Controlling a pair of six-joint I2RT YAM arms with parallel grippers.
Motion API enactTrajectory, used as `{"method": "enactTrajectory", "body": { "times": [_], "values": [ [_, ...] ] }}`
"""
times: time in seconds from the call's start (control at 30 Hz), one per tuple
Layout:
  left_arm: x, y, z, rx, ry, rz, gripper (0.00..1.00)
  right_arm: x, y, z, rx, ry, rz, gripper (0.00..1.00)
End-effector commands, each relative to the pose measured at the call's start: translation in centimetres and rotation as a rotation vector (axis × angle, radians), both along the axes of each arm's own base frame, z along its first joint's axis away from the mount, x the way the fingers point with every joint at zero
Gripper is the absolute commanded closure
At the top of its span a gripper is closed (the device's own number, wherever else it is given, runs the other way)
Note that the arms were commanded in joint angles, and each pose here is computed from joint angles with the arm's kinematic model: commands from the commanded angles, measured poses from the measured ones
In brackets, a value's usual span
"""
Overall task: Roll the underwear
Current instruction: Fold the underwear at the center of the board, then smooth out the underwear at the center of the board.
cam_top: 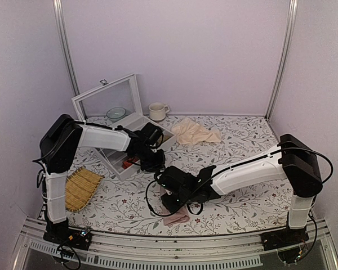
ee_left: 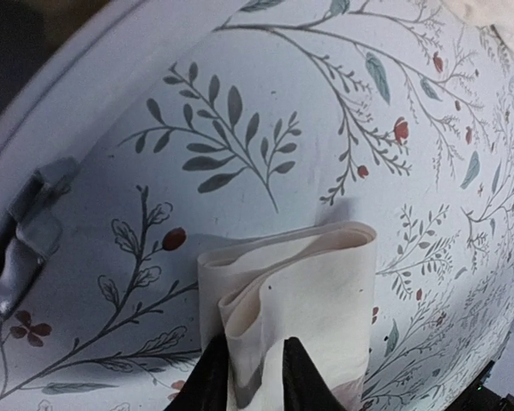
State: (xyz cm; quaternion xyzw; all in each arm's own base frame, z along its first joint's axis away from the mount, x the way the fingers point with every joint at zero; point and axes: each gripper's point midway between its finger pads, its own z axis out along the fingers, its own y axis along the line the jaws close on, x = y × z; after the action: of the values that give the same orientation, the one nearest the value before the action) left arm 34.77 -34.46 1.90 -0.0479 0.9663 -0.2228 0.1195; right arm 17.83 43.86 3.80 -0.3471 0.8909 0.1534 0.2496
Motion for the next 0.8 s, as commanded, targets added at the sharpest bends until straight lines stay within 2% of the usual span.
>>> {"method": "enactTrajectory", "body": {
  "times": [0.0,0.13,0.23,0.37,0.53,0.77],
  "values": [
    [1.1,0.1,3.6,-0.023,-0.065,0.003,0.73,0.1,0.0,3.8,0.075,-0.053,0.005,0.63],
    [1.2,0.0,5.3,-0.027,-0.091,-0.002,0.59,0.2,-0.5,6.4,0.123,-0.081,-0.001,0.61],
    [1.2,0.1,7.7,-0.045,-0.128,-0.003,0.58,0.3,-1.1,8.5,0.163,-0.102,-0.008,0.6],
    [0.9,0.1,8.7,-0.059,-0.136,-0.007,0.58,0.3,-2.3,11.1,0.221,-0.119,-0.025,0.58],
    [0.5,-0.6,8.8,-0.081,-0.133,-0.031,0.6,0.1,-3.5,13.7,0.285,-0.124,-0.041,0.55],
    [-0.9,-3.0,7.3,-0.117,-0.099,-0.146,0.73,1.0,-6.1,13.1,0.293,-0.101,-0.124,0.64]
  ]
}}
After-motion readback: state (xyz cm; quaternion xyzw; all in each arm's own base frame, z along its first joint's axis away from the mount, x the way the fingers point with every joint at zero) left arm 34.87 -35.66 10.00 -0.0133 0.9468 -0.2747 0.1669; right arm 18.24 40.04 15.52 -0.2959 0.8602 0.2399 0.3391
